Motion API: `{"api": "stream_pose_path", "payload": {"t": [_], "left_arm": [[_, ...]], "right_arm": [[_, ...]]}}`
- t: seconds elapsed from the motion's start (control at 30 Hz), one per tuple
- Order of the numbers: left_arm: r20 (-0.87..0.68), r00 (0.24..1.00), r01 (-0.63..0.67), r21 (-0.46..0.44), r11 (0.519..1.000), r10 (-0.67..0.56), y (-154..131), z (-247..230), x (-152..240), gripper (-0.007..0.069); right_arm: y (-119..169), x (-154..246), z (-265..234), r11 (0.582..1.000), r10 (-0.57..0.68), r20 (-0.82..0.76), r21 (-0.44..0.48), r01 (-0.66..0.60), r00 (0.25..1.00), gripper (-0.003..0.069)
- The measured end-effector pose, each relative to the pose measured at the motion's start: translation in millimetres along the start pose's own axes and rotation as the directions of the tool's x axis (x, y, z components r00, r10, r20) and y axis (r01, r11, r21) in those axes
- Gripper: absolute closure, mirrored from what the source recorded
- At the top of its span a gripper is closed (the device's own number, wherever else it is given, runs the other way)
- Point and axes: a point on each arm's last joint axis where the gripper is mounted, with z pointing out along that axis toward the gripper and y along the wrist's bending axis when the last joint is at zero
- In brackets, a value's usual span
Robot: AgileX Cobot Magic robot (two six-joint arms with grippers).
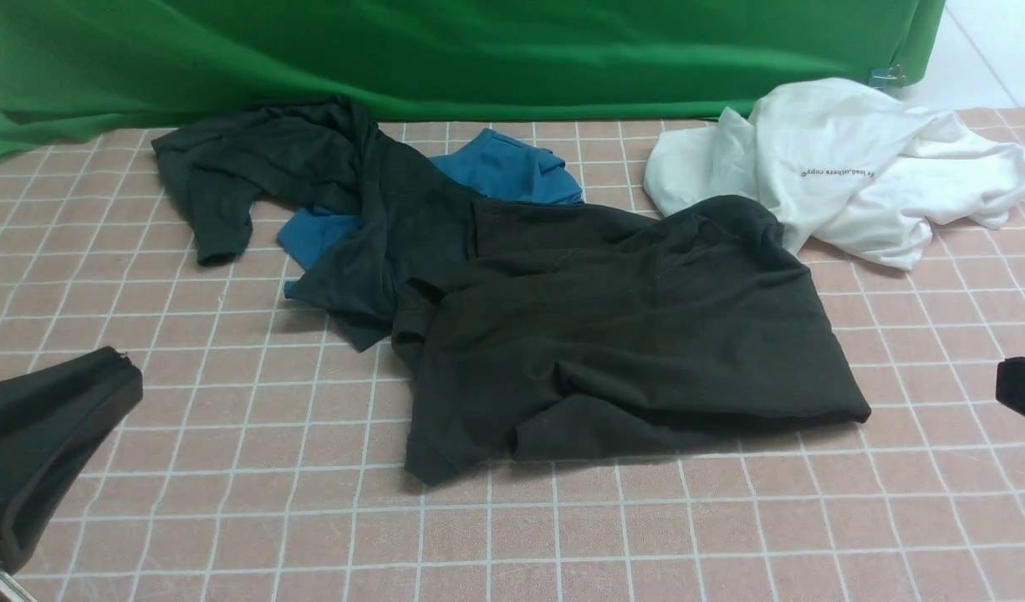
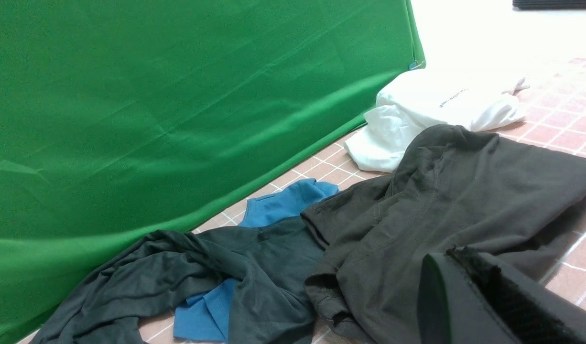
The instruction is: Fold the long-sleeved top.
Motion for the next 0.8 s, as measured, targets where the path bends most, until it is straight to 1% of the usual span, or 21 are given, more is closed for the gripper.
{"api": "stream_pose_path", "payload": {"t": [0.1, 0.17, 0.27, 0.37, 0.43, 0.5, 0.53, 0.57, 0.63, 0.7, 0.8], "left_arm": [[0.0, 1.0, 0.0, 0.0, 1.0, 0.0, 0.0, 0.0, 0.0, 0.0608], [0.0, 1.0, 0.0, 0.0, 1.0, 0.0, 0.0, 0.0, 0.0, 0.0608], [0.0, 1.0, 0.0, 0.0, 1.0, 0.0, 0.0, 0.0, 0.0, 0.0608], [0.0, 1.0, -0.002, -0.001, 1.0, 0.002, 0.1, 0.0, 0.0, 0.0608], [-0.001, 1.0, -0.005, -0.001, 1.0, 0.005, 0.1, 0.0, 0.0, 0.0608], [-0.001, 1.0, -0.004, -0.001, 1.0, 0.004, 0.1, 0.0, 0.0, 0.0608], [-0.001, 1.0, -0.004, -0.001, 1.0, 0.004, 0.1, 0.0, 0.0, 0.0608], [-0.001, 1.0, -0.003, -0.001, 1.0, 0.003, 0.1, 0.0, 0.0, 0.0608], [-0.001, 1.0, -0.003, -0.001, 1.0, 0.003, 0.1, 0.0, 0.0, 0.0608], [-0.001, 1.0, -0.003, -0.001, 1.0, 0.003, 0.1, 0.0, 0.0, 0.0608], [-0.001, 1.0, -0.003, -0.001, 1.0, 0.003, 0.1, 0.0, 0.0, 0.0608]], "right_arm": [[-1.5, -2.3, -0.3, 1.0, -0.011, 0.04, 0.019, 0.01, 0.999, 0.05], [-1.2, -4.4, -5.9, 0.998, -0.058, 0.099, 0.032, 0.055, 0.993, 0.0494], [-1.3, -2.6, -14.4, 0.997, -0.074, 0.15, 0.034, 0.07, 0.986, 0.0491], [-3.9, 4.6, -26.9, 0.997, -0.073, 0.208, 0.041, 0.066, 0.975, 0.0489], [-7.7, 11.4, -34.8, 0.997, -0.064, 0.254, 0.057, 0.052, 0.965, 0.0504], [-14.1, 24.7, -38.0, 0.995, -0.067, 0.312, 0.086, 0.042, 0.948, 0.0575], [-14.4, 25.9, -39.6, 0.995, -0.071, 0.331, 0.089, 0.044, 0.941, 0.0592], [-20.2, 40.5, -35.2, 0.991, -0.105, 0.382, 0.121, 0.063, 0.918, 0.0621], [-24.6, 54.7, -30.8, 0.986, -0.138, 0.429, 0.146, 0.082, 0.893, 0.063], [-31.3, 78.9, -20.3, 0.981, -0.161, 0.487, 0.17, 0.087, 0.858, 0.0631], [-37.4, 107.3, -10.8, 0.98, -0.175, 0.579, 0.183, 0.083, 0.796, 0.0631]]}}
